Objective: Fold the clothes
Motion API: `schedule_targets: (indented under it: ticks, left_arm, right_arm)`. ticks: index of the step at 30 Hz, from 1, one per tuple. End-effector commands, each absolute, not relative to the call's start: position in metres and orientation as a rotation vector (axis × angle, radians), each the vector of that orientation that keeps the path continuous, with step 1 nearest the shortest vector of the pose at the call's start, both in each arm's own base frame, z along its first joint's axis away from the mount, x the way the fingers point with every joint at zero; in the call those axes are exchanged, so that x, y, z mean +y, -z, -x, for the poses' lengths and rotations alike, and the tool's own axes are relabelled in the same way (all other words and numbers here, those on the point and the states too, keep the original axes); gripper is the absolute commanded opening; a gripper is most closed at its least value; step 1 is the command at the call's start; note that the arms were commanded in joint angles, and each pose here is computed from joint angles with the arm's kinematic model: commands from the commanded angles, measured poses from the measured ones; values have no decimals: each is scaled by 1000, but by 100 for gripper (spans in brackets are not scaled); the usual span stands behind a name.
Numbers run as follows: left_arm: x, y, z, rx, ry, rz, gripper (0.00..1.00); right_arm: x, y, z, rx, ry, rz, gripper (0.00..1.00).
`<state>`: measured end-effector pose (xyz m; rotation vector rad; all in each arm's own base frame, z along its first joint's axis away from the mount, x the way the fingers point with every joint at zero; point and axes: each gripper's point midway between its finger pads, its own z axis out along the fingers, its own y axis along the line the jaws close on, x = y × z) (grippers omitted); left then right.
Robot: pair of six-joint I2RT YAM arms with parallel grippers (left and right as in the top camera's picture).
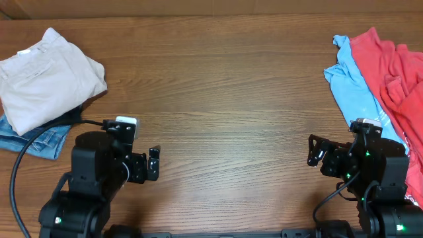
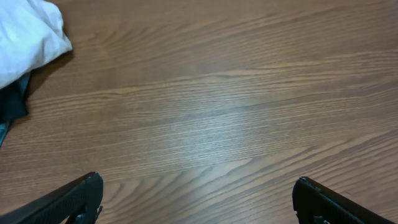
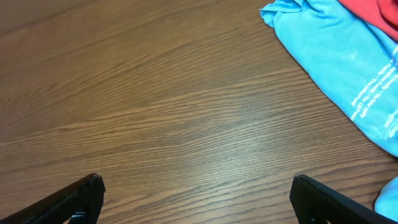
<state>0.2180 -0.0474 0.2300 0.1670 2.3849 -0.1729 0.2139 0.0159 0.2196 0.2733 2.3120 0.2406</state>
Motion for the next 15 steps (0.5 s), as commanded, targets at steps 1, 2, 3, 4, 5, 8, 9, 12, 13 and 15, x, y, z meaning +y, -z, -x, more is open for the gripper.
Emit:
schedule_targets:
  ticks: [1,2,3,4,5,8,9,12,13,15]
  left_arm:
    - [-47,-225,-220,2408,166,-143,100]
    - [-47,-224,-221,2412,165,-143,100]
    - [-47,-223,-221,2417,165,-143,100]
    - [-47,-222,-221,2422,164,-143,100]
    - [-47,-221,-222,2427,164,-143,100]
    - [-47,-219,-222,2435,163,-144,100]
    - [-47,-219,-222,2437,163,-144,100]
    - [-47,-218,-222,2439,162,-144,100]
    - [-47,-218,-222,2439,162,-144,100]
    - [-47,-218,-222,2440,162,-144,100]
  right_arm:
    - [14,-219,-214,2305,-231,-286,100]
    - [14,-219,-214,2305,-231,-285,100]
    - [14,-219,-214,2305,-231,-285,100]
    - [14,-219,-214,2305,-231,-285,100]
    - [14,-219,-214,2305,-231,-285,100]
    - [14,-219,-214,2305,-231,-285,100]
    - [14,-219,-214,2305,-231,-285,100]
    - [14,-219,-214,2305,-231,-285,100]
    - [14,-220,-214,2303,-232,-285,100]
    - [14,-221,-211,2290,-233,-283,100]
